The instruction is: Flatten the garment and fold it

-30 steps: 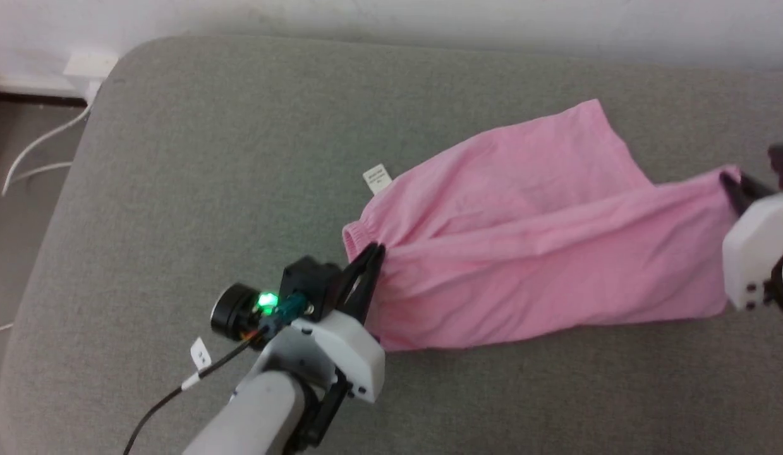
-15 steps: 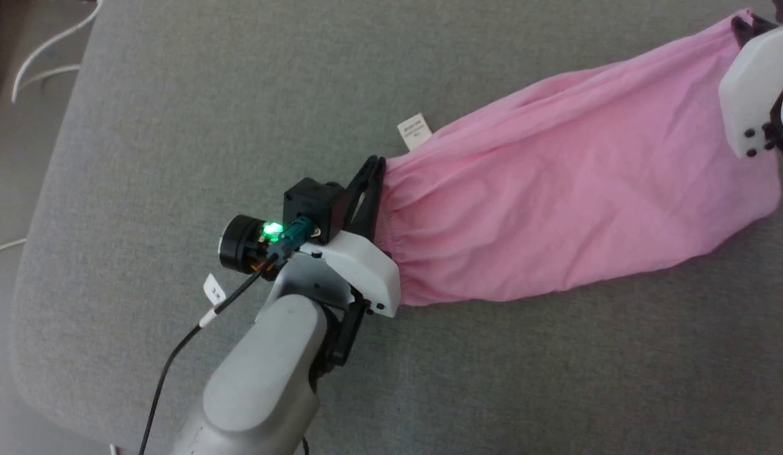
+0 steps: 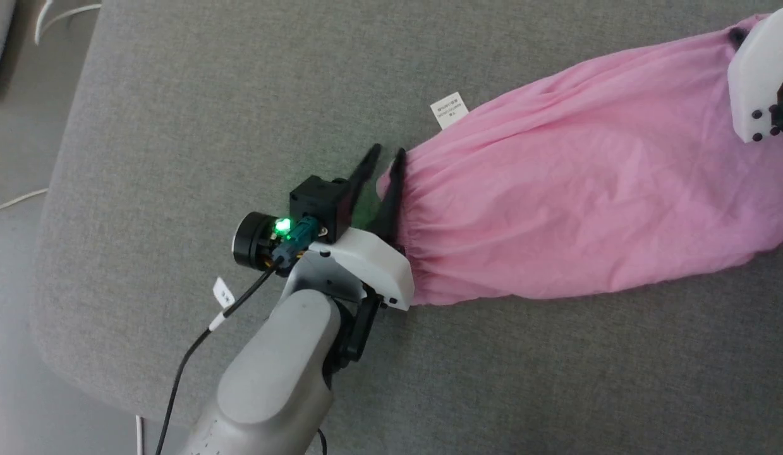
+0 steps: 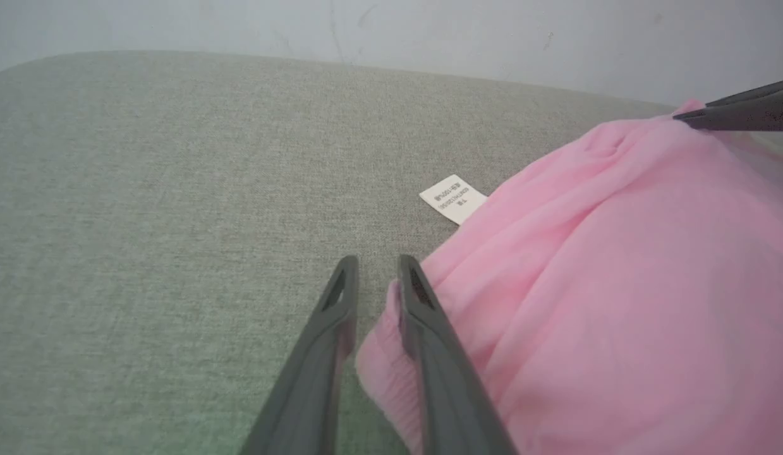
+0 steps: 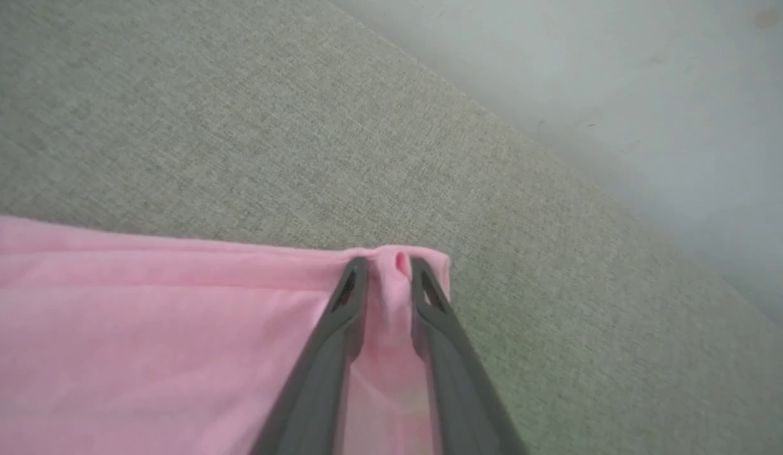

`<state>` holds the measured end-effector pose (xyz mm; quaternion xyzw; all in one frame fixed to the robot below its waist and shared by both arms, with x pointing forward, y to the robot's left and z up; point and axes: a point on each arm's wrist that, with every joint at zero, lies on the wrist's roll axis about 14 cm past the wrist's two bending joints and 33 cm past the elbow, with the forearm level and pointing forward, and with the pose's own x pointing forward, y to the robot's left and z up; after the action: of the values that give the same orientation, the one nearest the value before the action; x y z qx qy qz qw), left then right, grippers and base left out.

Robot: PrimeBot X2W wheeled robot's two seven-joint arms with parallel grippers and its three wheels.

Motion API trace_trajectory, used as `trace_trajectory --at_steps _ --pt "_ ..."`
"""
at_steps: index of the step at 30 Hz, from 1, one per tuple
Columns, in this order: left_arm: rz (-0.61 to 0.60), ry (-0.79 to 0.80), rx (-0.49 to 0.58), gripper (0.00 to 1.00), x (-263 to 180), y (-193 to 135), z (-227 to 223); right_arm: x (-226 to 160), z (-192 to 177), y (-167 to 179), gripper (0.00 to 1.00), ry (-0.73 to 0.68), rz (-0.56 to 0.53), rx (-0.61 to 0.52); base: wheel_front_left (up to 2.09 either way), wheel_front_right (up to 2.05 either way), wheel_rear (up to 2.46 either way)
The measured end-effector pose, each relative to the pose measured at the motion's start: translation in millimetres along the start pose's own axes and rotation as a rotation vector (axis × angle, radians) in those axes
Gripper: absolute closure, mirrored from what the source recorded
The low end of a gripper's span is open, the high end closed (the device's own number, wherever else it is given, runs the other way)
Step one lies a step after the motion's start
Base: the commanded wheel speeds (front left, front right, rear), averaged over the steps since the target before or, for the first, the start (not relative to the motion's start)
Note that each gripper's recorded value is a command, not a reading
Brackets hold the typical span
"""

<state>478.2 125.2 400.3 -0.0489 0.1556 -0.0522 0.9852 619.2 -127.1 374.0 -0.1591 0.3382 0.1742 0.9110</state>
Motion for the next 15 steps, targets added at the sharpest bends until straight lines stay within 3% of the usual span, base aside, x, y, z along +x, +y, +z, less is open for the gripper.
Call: trace_trajectory --at_steps 7,15 --pt "0.004 -0.111 -0.003 0.00 -14.0 0.5 27.8 -22.2 23.7 0.8 0.00 -0.138 0.018 0.106 0.00 0.00 0.00" --pt "-0.054 -0.103 -0.042 0.00 -61.7 -22.3 27.7 -89.4 30.1 3.1 0.00 -0.364 0.003 0.222 0.00 0.00 0.00"
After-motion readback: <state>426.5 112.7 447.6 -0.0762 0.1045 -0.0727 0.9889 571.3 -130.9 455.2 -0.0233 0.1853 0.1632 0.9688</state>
